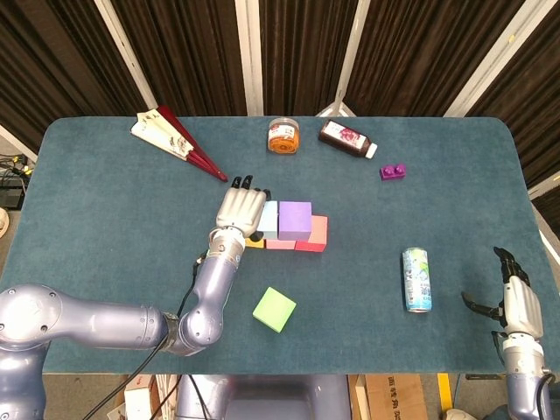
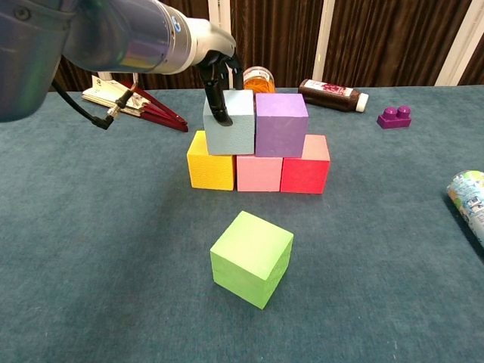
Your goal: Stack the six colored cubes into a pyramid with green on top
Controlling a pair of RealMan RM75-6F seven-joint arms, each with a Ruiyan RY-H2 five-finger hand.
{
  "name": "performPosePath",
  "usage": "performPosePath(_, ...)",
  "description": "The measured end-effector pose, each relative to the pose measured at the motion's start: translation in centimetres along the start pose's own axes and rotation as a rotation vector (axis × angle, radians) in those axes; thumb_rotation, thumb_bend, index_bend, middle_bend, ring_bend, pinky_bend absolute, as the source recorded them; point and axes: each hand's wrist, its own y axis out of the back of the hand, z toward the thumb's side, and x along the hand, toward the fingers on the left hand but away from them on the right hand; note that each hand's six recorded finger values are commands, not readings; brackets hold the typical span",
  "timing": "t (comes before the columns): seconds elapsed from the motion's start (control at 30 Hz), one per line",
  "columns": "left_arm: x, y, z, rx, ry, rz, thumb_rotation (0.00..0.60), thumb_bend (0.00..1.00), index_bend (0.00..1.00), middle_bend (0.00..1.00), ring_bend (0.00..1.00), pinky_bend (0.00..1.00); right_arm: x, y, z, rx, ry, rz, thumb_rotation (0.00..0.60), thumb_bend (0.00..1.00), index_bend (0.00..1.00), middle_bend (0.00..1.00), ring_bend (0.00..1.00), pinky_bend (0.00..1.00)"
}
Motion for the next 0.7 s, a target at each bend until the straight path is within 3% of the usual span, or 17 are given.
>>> performPosePath(0.7, 0.11, -0.18, -0.07, -0.005, 0.003, -0.003, 0.600, 0.31, 0.28, 0.28, 0.00, 0.00, -0.10, -0.14, -0.03, 0.001, -0.003, 0.006, 0.600, 0.27, 0.07, 0.06, 0.00, 0.00)
